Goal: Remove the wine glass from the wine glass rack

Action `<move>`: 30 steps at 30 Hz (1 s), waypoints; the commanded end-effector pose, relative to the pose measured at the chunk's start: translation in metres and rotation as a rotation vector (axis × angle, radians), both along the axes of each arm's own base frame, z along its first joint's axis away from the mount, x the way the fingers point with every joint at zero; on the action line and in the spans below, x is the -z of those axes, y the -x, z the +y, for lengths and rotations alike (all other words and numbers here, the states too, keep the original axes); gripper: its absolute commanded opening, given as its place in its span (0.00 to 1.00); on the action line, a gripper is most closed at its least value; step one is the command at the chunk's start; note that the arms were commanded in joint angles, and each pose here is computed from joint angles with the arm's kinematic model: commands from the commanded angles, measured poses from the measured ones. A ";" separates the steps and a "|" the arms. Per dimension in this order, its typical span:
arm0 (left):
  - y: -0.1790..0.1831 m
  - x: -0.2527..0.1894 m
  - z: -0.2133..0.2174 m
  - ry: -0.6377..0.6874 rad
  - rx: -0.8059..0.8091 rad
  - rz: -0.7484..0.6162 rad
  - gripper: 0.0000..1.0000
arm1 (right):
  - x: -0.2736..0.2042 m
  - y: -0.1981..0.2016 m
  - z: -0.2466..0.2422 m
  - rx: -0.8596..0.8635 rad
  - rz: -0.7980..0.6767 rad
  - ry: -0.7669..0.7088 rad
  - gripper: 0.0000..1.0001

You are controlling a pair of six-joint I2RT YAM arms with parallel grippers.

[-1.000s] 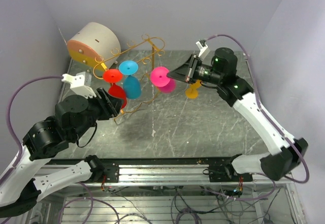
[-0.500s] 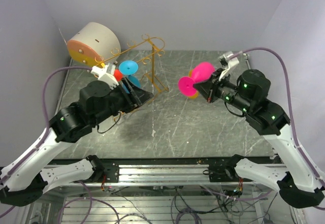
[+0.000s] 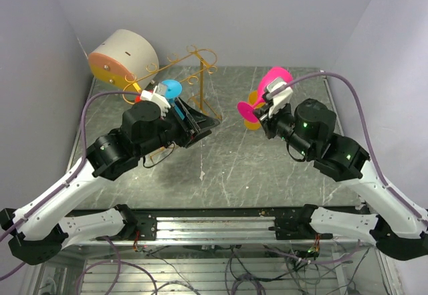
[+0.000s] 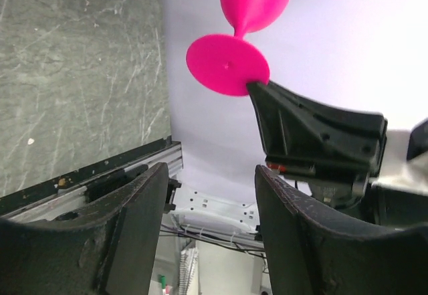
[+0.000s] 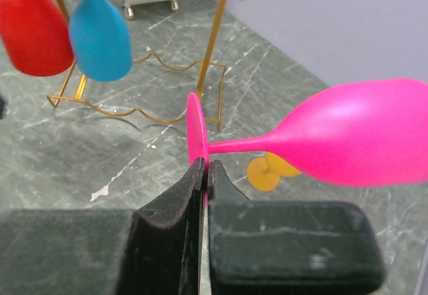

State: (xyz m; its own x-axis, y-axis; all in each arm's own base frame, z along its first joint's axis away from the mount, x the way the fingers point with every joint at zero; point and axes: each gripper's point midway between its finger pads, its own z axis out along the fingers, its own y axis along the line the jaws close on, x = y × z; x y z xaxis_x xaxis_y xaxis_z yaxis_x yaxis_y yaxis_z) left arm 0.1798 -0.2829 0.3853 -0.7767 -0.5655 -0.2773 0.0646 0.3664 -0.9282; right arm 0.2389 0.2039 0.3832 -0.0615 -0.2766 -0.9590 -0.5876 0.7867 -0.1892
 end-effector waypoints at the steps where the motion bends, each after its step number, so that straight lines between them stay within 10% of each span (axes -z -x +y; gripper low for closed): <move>1: -0.001 -0.012 -0.012 0.088 0.016 0.014 0.65 | -0.034 0.009 -0.007 0.014 -0.193 0.049 0.00; 30: -0.016 -0.006 -0.022 0.140 -0.027 0.043 0.64 | 0.007 0.056 0.041 -0.118 -0.317 0.255 0.00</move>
State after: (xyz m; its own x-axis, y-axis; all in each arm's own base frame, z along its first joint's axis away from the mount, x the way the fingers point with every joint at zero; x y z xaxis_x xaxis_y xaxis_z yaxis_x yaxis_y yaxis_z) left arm 0.1926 -0.3016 0.3817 -0.7750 -0.6115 -0.1593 -0.0014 0.2538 -0.9673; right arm 0.1839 0.2395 0.3657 0.2529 -0.5333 -0.8073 -0.5647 0.5961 -0.5707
